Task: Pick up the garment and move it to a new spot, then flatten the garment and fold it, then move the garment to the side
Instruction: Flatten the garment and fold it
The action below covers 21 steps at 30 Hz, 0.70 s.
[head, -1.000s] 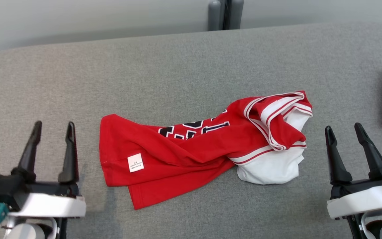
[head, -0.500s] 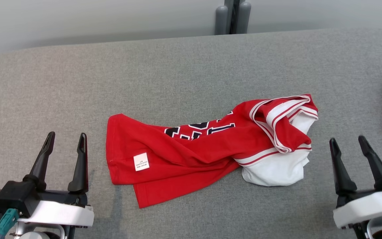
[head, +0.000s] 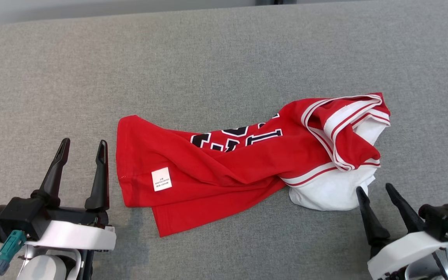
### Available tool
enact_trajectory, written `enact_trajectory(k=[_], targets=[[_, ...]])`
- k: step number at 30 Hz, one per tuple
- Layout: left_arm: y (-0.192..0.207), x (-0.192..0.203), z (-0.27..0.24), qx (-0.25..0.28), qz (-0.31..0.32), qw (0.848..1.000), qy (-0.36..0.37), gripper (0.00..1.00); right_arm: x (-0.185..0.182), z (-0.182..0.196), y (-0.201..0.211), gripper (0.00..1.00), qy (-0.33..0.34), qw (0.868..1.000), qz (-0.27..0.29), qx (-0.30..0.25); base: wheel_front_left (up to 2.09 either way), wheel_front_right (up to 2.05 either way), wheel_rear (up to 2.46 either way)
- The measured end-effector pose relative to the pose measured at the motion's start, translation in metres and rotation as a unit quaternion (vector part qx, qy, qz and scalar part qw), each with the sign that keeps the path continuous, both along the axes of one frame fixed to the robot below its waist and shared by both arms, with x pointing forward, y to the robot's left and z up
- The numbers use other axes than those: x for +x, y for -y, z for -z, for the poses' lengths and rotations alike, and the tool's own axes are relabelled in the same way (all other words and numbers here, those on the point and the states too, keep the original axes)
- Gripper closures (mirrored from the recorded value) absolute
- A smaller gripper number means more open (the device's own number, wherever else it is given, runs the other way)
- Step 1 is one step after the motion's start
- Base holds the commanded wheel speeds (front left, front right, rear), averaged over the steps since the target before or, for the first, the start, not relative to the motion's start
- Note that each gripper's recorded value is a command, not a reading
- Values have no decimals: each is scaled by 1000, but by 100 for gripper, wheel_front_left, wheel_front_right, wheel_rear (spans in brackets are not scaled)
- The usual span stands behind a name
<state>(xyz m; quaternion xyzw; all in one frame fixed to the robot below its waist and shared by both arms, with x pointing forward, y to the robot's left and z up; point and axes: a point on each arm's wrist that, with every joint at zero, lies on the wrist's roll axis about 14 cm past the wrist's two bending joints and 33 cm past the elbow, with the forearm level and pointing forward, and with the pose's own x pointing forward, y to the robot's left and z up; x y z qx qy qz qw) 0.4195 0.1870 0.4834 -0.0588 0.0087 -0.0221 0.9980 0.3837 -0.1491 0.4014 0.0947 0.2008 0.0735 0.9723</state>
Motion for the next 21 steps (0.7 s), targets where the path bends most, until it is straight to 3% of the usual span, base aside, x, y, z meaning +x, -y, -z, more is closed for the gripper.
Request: enact_trajectory(k=[6, 7, 9, 10, 21], targets=[[1, 8, 9, 0, 3, 1000, -8, 0, 10, 13, -15, 0, -11, 999, -23, 20, 0, 0, 0], [1, 9, 9, -1, 3, 1000, -6, 0, 12, 13, -18, 43, -12, 999, -25, 25, 0, 0, 0], [1, 10, 10, 0, 2, 1000, -8, 0, 14, 13, -21, 73, -8, 999, -30, 28, 0, 0, 0], [1, 10, 11, 0, 1, 1000, -9, 0, 16, 12, -21, 100, -5, 999, -30, 29, 0, 0, 0], [0, 11, 7, 3, -2, 1000, -3, 0, 14, -31, -20, 100, 26, 998, -45, 33, 0, 0, 0]])
